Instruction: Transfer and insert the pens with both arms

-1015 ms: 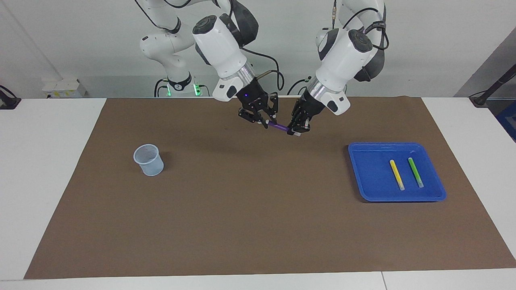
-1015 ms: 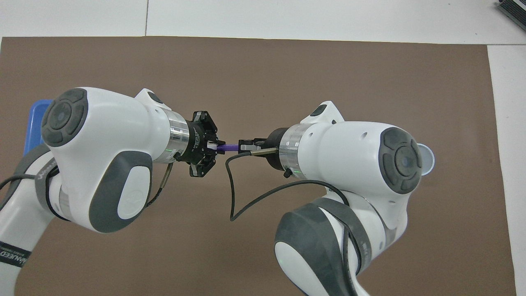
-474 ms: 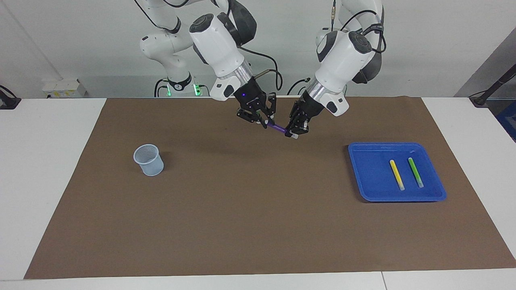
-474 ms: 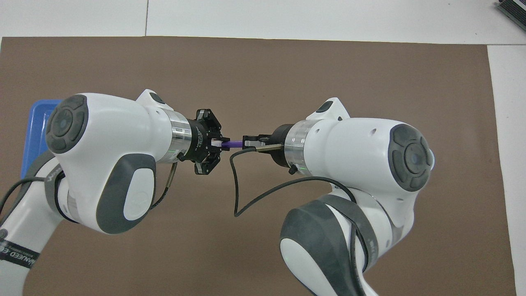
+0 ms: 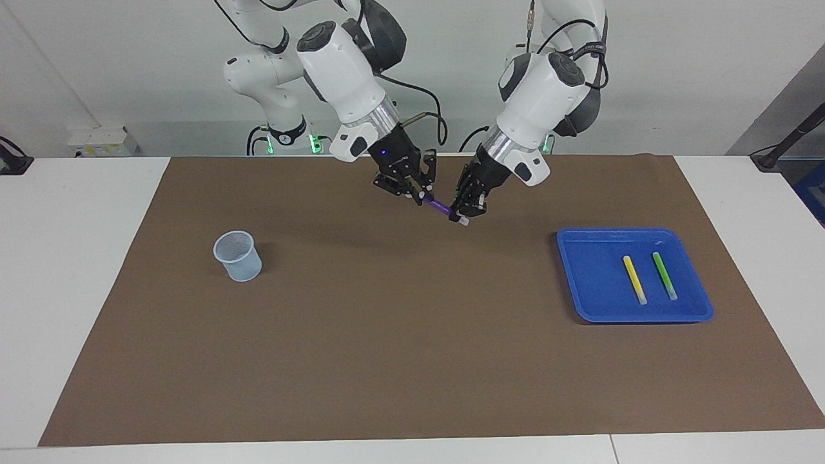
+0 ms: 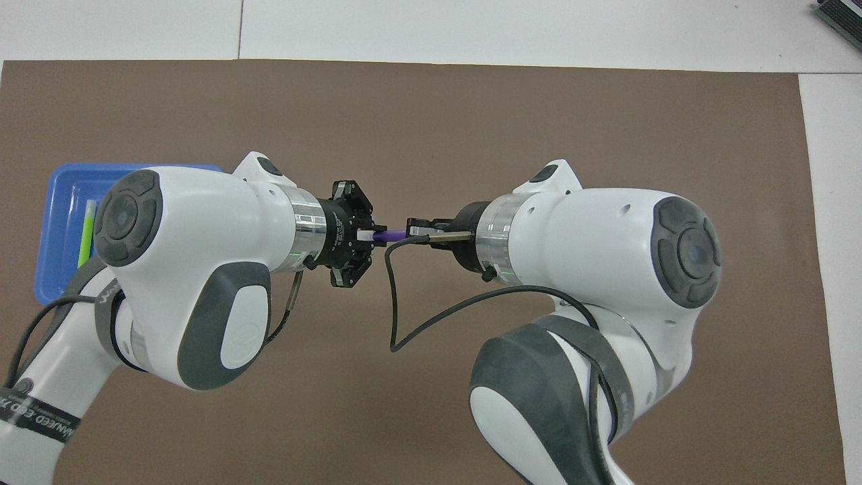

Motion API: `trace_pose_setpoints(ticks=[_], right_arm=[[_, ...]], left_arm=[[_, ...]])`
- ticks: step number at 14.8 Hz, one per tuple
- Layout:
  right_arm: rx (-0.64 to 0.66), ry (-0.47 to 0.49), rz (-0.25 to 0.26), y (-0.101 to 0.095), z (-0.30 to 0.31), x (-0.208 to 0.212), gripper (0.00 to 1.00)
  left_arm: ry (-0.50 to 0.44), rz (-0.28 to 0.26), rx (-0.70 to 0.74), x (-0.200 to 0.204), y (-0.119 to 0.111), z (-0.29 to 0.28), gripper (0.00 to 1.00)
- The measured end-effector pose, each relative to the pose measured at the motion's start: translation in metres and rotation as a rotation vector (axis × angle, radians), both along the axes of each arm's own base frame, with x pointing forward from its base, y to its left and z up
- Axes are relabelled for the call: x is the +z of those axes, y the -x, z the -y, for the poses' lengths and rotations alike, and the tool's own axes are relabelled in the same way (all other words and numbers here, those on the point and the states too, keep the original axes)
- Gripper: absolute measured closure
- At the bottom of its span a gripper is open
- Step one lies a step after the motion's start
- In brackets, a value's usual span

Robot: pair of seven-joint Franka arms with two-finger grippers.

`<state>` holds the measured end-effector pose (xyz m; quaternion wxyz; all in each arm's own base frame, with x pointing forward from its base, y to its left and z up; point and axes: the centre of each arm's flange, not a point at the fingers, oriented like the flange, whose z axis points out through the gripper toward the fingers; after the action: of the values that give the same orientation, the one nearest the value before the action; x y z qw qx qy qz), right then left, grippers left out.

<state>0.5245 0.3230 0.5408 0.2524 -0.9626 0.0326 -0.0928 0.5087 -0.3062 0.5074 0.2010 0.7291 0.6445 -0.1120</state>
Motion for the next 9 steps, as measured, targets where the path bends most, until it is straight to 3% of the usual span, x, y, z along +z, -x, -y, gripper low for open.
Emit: trace_pose_setpoints(ticks=[7,9], right_arm=[[-0.001,-0.002,0.003,-0.001,0.002,0.005,0.77],[0.017,-0.011,0.016,0.003,-0.010,0.011,0.81]], left_arm=[[0.007,0.018,-0.001,0.002,0.001,0.004,0.83],[0.032,0.018,-0.013,0.008,0.008,0.016,0.67]])
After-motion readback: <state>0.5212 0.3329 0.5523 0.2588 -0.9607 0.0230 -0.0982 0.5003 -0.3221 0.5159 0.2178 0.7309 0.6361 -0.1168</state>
